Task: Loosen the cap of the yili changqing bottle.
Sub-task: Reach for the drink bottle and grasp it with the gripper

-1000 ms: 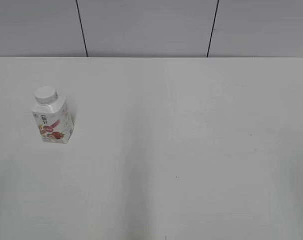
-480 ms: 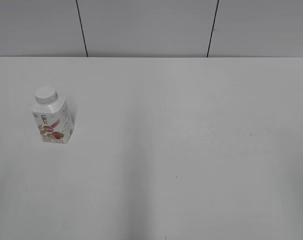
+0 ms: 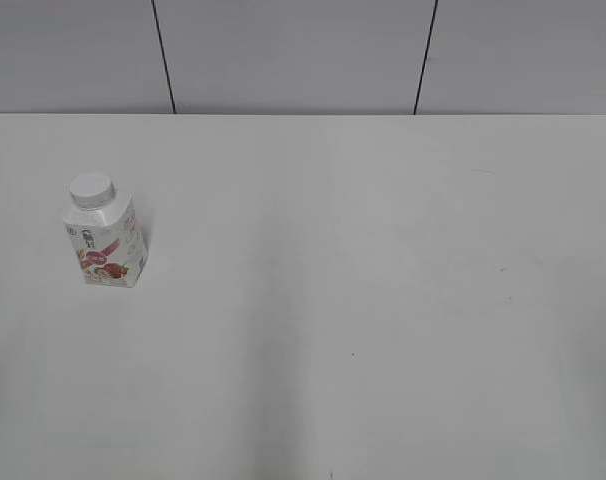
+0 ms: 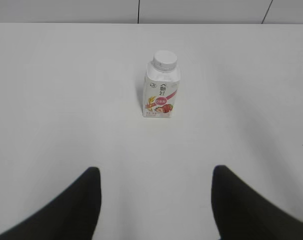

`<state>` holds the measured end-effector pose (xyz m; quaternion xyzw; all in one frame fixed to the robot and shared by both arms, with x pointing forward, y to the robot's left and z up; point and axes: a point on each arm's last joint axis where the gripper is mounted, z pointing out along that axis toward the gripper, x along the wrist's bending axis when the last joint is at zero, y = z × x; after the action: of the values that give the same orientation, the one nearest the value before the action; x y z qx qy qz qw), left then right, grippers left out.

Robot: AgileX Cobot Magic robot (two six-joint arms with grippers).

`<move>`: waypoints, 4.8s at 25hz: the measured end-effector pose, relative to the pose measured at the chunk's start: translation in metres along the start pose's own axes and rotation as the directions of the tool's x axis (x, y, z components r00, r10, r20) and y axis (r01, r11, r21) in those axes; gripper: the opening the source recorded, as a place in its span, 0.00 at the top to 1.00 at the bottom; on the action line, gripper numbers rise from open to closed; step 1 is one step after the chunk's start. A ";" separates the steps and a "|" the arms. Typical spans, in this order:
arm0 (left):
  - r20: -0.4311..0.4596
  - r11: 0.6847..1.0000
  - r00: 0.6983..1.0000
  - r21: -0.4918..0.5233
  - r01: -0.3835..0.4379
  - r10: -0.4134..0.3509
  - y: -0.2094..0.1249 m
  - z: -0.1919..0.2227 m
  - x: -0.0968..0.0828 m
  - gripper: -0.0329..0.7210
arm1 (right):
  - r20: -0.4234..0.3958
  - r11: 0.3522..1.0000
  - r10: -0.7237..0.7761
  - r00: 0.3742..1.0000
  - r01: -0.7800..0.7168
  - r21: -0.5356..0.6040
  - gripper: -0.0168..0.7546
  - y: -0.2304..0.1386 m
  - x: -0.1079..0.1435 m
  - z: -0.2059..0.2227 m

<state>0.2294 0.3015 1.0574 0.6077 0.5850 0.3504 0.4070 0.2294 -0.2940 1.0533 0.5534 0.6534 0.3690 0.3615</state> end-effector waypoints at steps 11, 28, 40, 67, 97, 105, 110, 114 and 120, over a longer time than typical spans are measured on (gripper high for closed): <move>0.000 1.000 1.000 0.000 0.000 0.000 0.000 0.000 0.000 0.38 | 0.000 1.000 0.000 1.000 0.000 0.000 0.34 0.000 0.000 0.000; 0.000 1.000 1.000 0.000 0.000 0.000 0.000 0.000 0.000 0.38 | 0.000 1.000 0.000 1.000 0.000 0.000 0.34 0.000 0.000 0.000; 0.000 1.000 1.000 0.000 0.000 0.000 0.000 0.000 0.000 0.38 | 0.000 1.000 -0.001 1.000 0.001 0.000 0.34 0.000 0.000 0.000; 0.000 1.000 1.000 0.000 0.000 0.000 0.000 0.000 0.000 0.38 | 0.000 1.000 -0.001 1.000 0.001 0.000 0.34 0.000 0.000 0.000; 0.000 1.000 1.000 0.000 0.000 0.000 0.000 0.000 0.000 0.38 | 0.000 1.000 -0.001 1.000 0.001 0.000 0.34 0.000 0.000 0.000; 0.000 1.000 1.000 0.000 0.000 0.000 0.000 0.000 0.000 0.34 | 0.000 1.000 -0.001 1.000 0.001 0.000 0.34 0.000 0.000 0.000; 0.000 1.000 1.000 0.000 0.000 0.000 0.000 0.000 0.000 0.34 | 0.000 1.000 -0.001 1.000 0.001 0.000 0.34 0.000 0.000 0.000; 0.000 1.000 1.000 0.000 0.000 0.000 0.000 0.000 0.000 0.30 | 0.000 1.000 -0.001 1.000 0.001 0.000 0.34 0.000 0.000 0.000; 0.000 1.000 1.000 0.000 0.000 0.000 0.000 0.000 0.000 0.18 | 0.000 1.000 -0.001 1.000 0.001 0.000 0.34 0.000 0.000 0.000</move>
<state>0.2294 0.3015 1.0574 0.6077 0.5850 0.3504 0.4070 0.2294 -0.2940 1.0533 0.5531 0.6536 0.3688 0.3617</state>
